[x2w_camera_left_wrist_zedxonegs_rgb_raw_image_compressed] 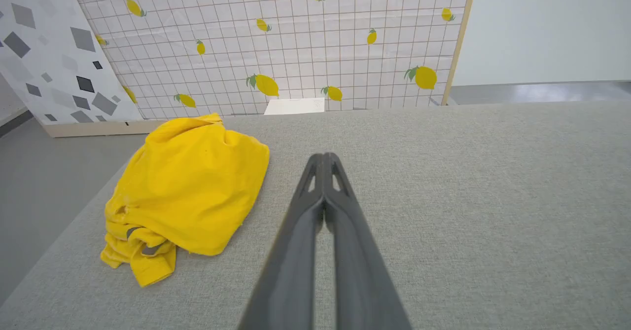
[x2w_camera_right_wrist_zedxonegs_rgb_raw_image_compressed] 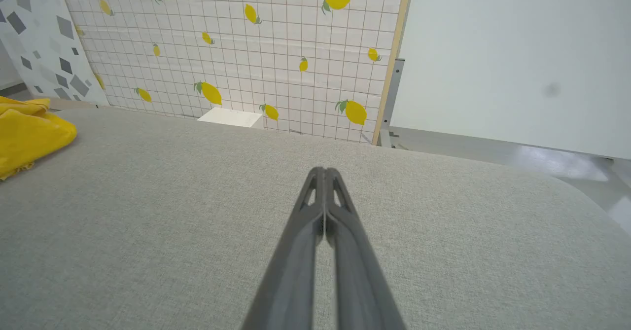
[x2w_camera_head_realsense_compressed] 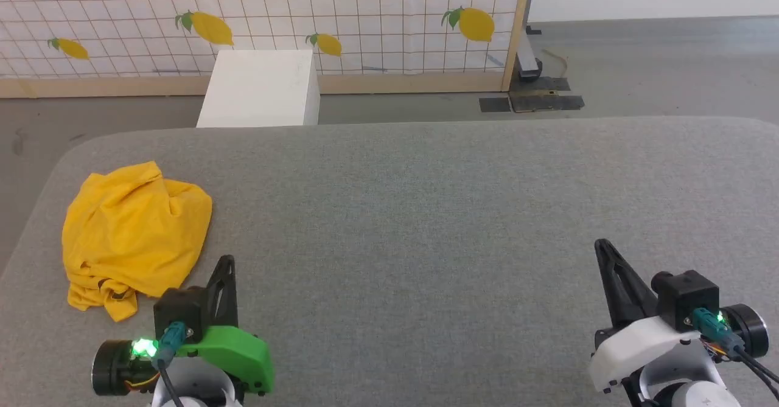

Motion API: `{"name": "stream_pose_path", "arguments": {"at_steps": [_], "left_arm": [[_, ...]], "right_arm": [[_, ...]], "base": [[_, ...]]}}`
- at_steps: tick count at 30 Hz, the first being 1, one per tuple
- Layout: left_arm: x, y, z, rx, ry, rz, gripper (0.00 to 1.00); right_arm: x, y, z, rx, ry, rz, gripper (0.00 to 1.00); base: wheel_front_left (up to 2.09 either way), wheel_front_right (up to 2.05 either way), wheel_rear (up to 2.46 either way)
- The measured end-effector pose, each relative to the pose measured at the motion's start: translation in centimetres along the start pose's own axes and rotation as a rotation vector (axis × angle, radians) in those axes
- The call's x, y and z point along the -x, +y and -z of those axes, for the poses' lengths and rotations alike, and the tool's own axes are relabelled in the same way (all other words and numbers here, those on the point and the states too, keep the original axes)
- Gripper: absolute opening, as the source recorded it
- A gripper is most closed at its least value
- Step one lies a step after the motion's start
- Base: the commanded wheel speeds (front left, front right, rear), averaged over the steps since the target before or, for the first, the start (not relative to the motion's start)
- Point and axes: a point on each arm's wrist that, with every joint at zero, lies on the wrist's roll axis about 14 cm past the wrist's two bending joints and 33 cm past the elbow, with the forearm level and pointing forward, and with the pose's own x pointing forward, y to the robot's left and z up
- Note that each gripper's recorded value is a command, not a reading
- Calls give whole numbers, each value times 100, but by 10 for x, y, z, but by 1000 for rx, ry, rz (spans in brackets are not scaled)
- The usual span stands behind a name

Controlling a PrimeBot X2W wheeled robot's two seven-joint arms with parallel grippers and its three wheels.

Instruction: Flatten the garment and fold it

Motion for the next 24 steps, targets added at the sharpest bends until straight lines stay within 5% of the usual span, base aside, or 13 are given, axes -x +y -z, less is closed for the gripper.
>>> {"name": "stream_pose_path", "arguments": {"at_steps": [9, 10, 11, 12, 24], "left_arm": [[0, 0, 0, 0, 0, 0, 0], [0, 0, 0, 1, 0, 1, 100], [0, 0, 0, 3, 1, 1, 0], [0, -1, 0, 5, 1, 4, 100], [0, -1, -3, 23, -21, 7, 100]], "right_arm": [[0, 0, 0, 0, 0, 0, 0], [0, 0, 0, 0, 0, 0, 100], [0, 0, 1, 0, 2, 0, 0], [0, 0, 1, 0, 2, 1, 100], [1, -8, -1, -20, -14, 24, 100]], "base": [[0, 0, 0], [0, 0, 0], [0, 0, 0], [0, 0, 0], [0, 0, 0]]}}
